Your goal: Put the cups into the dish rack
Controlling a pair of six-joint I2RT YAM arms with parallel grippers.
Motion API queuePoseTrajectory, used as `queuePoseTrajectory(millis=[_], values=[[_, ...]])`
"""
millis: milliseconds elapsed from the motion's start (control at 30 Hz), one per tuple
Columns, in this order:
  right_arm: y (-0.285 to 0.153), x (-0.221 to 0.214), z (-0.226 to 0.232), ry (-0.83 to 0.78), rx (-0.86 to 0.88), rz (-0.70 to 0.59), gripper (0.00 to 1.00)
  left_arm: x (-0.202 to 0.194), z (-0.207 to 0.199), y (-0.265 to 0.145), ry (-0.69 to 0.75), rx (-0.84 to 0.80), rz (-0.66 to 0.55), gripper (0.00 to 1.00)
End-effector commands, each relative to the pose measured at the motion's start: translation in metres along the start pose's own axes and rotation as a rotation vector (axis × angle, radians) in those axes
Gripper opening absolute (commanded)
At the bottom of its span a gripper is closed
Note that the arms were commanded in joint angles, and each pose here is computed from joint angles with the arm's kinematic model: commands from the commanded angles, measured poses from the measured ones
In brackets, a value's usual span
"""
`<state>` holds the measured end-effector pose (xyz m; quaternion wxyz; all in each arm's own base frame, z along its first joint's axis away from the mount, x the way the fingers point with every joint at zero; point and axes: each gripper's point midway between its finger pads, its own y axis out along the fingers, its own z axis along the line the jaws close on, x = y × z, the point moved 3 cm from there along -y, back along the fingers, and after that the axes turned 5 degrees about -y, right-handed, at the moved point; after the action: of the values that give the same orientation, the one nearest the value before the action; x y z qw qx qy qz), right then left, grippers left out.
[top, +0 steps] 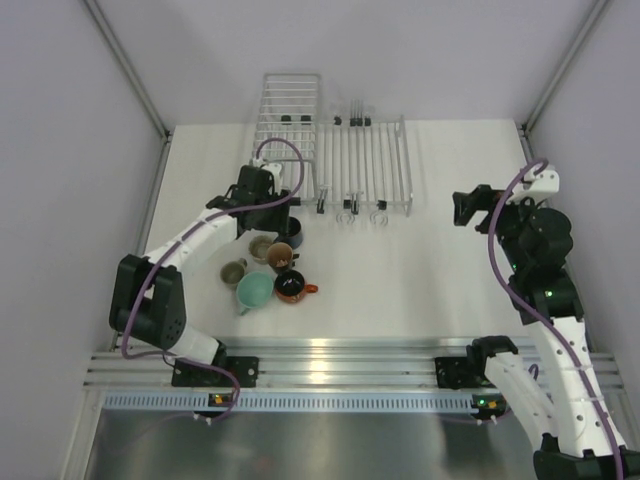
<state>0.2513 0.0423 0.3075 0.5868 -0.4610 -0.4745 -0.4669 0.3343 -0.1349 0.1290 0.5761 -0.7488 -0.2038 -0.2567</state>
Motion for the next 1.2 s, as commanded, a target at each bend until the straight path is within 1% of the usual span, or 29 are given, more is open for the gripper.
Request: queuePoseTrajectory(millis=[0, 33, 233, 267, 367, 400, 600, 800, 900, 933, 1000, 1067, 1167], values=[[-0.005, 0.012, 0.006, 0.002, 0.027, -0.043, 1.0, 0.026, -0.005, 0.003, -0.011, -0.007, -0.076, 0.59], [-0.006, 0.012, 0.006, 0.002, 0.029, -0.046, 1.0, 0.027, -0.004, 0.004, -0.013, -0.001, -0.077, 0.56], [-0.005, 0.012, 0.006, 0.003, 0.028, -0.044, 0.99, 0.02, 0.004, 0.013, -0.013, 0.048, -0.053, 0.5], [-0.005, 0.012, 0.006, 0.002, 0.028, -0.044, 0.99, 0.019, 0.005, 0.015, -0.014, 0.051, -0.048, 0.47], [-0.005, 0.011, 0.006, 0.003, 0.026, -0.042, 0.99, 0.019, 0.004, 0.014, -0.016, 0.044, -0.049, 0.42], [-0.004, 0.01, 0.006, 0.003, 0.028, -0.04, 0.99, 0.019, 0.003, 0.013, -0.016, 0.041, -0.048, 0.38], [-0.004, 0.01, 0.006, 0.005, 0.026, -0.04, 0.99, 0.014, 0.002, 0.014, -0.016, 0.031, -0.036, 0.31], [-0.006, 0.011, 0.006, 0.005, 0.027, -0.045, 0.99, 0.008, 0.002, 0.014, -0.016, 0.031, -0.02, 0.22], [-0.006, 0.011, 0.006, 0.002, 0.027, -0.045, 0.99, 0.003, 0.001, 0.015, -0.013, 0.033, -0.004, 0.15], [-0.007, 0.012, 0.006, 0.002, 0.028, -0.051, 0.99, 0.001, 0.001, 0.016, -0.008, 0.035, 0.007, 0.11], [-0.007, 0.011, 0.006, 0.003, 0.029, -0.049, 0.99, 0.0, -0.002, 0.015, 0.002, 0.032, 0.008, 0.07], [-0.008, 0.011, 0.006, 0.003, 0.029, -0.05, 0.99, 0.0, -0.003, 0.011, 0.004, 0.033, 0.0, 0.0], [-0.007, 0.011, 0.006, 0.003, 0.027, -0.049, 0.99, 0.005, -0.005, 0.002, 0.01, 0.025, -0.03, 0.0]])
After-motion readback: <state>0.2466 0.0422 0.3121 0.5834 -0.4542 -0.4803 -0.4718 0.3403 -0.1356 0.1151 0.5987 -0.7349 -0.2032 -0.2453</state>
